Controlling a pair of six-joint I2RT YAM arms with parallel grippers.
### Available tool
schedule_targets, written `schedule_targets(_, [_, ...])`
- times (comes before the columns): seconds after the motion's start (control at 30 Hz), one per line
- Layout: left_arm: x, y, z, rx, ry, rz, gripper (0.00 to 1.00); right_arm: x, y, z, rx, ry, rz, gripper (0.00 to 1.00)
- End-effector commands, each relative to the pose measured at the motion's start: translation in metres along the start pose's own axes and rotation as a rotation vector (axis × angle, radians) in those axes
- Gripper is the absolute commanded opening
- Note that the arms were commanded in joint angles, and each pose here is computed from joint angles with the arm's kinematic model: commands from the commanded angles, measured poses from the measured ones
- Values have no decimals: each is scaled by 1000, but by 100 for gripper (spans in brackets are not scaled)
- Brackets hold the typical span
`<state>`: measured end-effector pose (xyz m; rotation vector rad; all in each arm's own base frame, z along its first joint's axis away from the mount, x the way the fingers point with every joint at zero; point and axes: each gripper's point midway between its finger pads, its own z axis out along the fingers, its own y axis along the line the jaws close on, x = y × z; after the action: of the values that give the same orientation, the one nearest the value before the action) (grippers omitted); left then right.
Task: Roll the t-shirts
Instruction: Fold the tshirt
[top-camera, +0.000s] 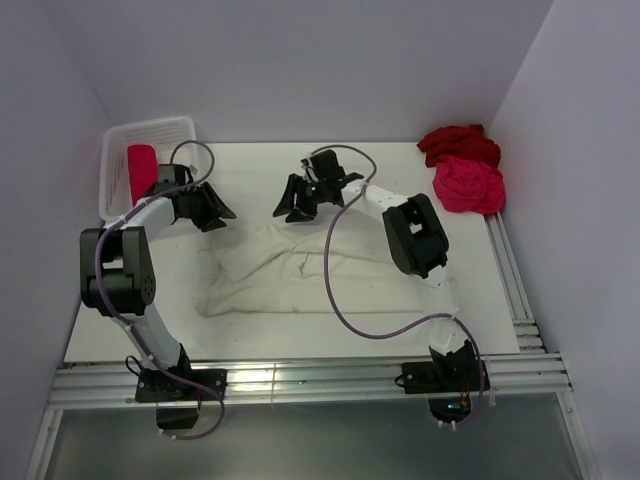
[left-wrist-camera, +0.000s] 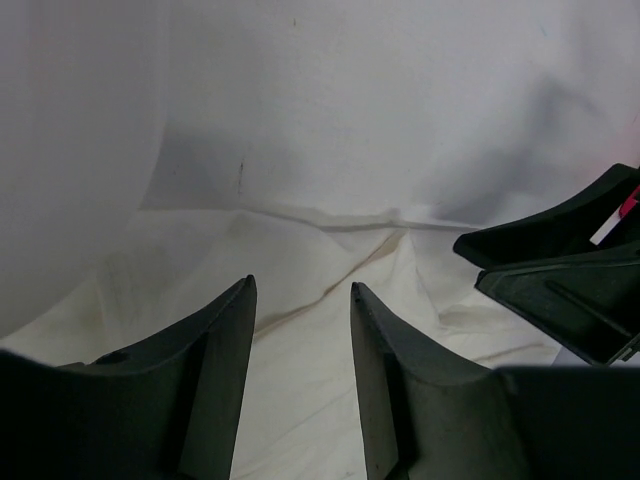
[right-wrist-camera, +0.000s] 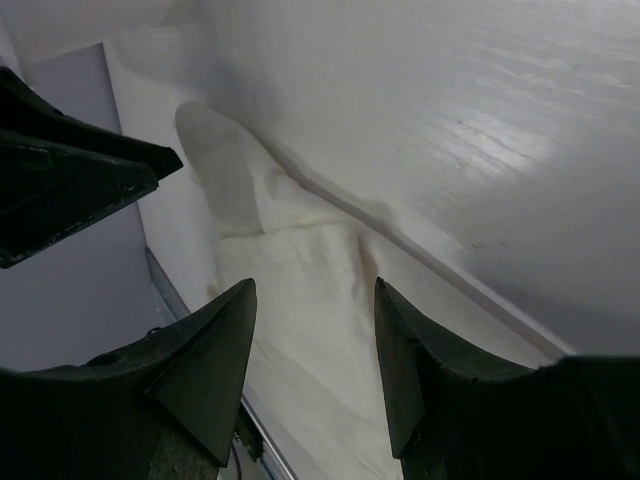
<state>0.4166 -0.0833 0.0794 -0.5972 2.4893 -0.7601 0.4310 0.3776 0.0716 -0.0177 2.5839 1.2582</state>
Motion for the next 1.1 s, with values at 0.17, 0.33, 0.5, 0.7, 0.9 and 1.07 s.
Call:
schedule_targets(0.17, [-3, 9, 22, -1, 22, 29, 46, -1, 33, 26, -111, -14, -12, 57])
schedule_targets(0.33, [1, 25, 25, -62, 37, 18, 46, 3, 19, 32, -56, -20, -3, 57])
schedule_targets(0.5, [-1, 14, 20, -12, 29, 37, 46, 4, 18, 28, -50, -26, -21, 57])
schedule_targets(0.7, [-2, 2, 14, 20, 21, 77, 46, 8, 16, 30, -56, -1, -30, 54])
schedule_targets(0.9, [2, -11, 12, -33, 7, 148, 48, 14, 15, 30, -64, 15, -41, 53])
schedule_targets(1.07, [7, -18, 12, -71, 8, 209, 48, 19, 16, 28, -65, 28, -52, 53])
